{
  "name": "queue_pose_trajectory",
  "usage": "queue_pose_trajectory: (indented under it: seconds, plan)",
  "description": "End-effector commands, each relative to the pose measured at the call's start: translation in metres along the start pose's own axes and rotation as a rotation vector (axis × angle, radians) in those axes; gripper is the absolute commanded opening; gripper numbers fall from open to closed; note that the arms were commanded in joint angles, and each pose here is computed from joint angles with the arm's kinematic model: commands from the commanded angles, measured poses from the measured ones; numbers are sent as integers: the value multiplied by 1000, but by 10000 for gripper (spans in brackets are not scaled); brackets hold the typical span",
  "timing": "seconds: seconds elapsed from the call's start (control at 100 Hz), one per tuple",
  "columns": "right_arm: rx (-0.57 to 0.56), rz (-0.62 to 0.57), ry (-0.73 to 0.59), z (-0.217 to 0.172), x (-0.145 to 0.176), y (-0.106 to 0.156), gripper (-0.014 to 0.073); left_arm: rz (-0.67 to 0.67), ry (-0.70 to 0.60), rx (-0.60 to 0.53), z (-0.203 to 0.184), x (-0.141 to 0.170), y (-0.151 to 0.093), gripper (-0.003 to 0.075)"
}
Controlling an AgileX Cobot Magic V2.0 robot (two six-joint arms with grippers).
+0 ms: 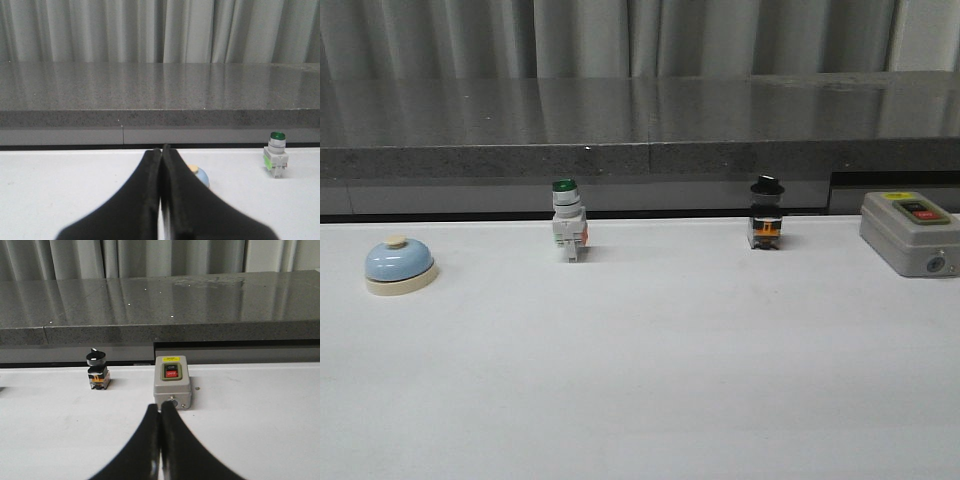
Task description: Place and press bell with both arms
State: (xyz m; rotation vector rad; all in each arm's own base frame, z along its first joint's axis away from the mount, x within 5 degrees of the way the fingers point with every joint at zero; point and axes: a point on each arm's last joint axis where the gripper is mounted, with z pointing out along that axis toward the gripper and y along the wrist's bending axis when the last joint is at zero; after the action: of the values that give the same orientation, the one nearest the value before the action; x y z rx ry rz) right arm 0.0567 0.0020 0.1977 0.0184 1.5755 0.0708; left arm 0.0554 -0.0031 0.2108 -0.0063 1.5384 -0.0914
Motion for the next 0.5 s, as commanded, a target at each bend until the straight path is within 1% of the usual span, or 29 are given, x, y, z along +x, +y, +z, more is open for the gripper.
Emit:
queue_pose_trajectory:
  seconds: [0.0, 0.08, 0.24, 0.44, 0.49]
  plan:
    - [2, -15, -116, -2, -14, 0, -59, -15, -68, 1, -2, -26, -1, -20]
    - [2, -15, -116, -2, -14, 0, -59, -15, -37, 3, -1, -41, -3, -20]
    - [2, -15, -116, -2, -14, 0, -59, -33, -19, 6, 6, -71, -5, -20]
    - [2, -15, -116, -2, -14, 0, -59, -34, 73, 1, 32, -96, -6, -18]
    - [2, -15, -116, -2, -14, 0, -59, -34, 96, -1, 40, -100, -7, -1]
